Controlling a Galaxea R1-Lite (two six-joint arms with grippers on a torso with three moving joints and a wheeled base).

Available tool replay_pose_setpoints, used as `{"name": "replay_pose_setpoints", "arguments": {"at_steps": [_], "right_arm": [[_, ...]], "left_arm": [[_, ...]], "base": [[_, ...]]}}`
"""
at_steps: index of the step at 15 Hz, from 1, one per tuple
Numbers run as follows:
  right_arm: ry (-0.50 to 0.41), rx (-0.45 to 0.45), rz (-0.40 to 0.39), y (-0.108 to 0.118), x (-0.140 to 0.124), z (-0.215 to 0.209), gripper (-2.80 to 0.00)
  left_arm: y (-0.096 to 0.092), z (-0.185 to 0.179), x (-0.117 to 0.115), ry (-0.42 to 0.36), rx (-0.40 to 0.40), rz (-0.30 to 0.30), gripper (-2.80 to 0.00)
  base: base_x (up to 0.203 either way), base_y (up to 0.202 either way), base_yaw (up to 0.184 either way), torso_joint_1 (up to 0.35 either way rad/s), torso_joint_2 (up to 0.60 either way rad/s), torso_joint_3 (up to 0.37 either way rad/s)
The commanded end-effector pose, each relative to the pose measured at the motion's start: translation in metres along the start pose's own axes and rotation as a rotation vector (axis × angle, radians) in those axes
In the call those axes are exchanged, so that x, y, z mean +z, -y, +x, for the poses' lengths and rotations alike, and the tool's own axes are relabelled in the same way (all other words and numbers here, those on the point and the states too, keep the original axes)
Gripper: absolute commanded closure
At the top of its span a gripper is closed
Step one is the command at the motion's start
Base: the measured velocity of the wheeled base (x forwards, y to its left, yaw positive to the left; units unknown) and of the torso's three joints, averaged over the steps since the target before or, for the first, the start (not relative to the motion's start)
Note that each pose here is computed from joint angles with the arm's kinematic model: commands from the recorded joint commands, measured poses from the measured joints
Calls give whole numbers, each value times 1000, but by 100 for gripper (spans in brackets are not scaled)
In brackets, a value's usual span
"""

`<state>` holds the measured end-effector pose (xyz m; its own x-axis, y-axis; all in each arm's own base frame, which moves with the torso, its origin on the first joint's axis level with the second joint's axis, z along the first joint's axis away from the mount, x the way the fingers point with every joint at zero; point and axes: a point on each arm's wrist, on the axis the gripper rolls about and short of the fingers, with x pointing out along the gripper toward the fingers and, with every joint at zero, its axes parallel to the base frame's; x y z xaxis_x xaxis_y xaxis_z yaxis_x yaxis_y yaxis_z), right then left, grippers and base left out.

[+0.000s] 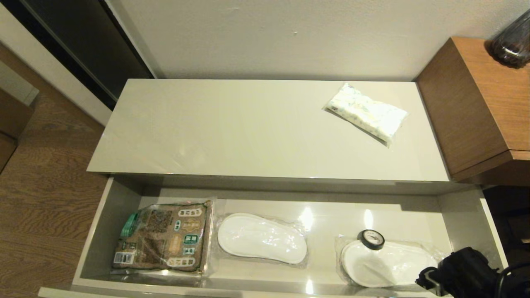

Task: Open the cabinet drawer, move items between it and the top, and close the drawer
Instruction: Close the drawer

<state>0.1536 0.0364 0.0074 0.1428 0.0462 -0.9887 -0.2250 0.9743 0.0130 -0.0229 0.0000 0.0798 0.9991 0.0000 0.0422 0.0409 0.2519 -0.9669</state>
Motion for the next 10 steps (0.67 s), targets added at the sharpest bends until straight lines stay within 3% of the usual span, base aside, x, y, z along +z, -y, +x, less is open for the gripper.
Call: {"name": "replay_pose_setpoints", "arguments": {"at_steps": [1, 4, 6, 8, 10], "right_arm": [[73, -63, -2, 1, 16, 21, 0], [126, -94, -5, 2, 25, 27, 0], [308, -136, -16, 3, 49, 25, 0], [330, -148, -20, 3, 52, 24, 0], [433, -166, -9, 5, 71, 4, 0]], "left_arm": [[0, 0, 0, 0, 1, -8, 0], [0, 0, 0, 0, 1, -8, 0], [0, 0, 0, 0, 1, -8, 0], [0, 0, 0, 0, 1, -8, 0], [0, 0, 0, 0, 1, -8, 0]], "base": [[0, 0, 0, 0, 0, 0], [0, 0, 0, 0, 0, 0], [0, 0, 0, 0, 0, 0], [0, 0, 0, 0, 0, 0], [0, 0, 0, 0, 0, 0]]}}
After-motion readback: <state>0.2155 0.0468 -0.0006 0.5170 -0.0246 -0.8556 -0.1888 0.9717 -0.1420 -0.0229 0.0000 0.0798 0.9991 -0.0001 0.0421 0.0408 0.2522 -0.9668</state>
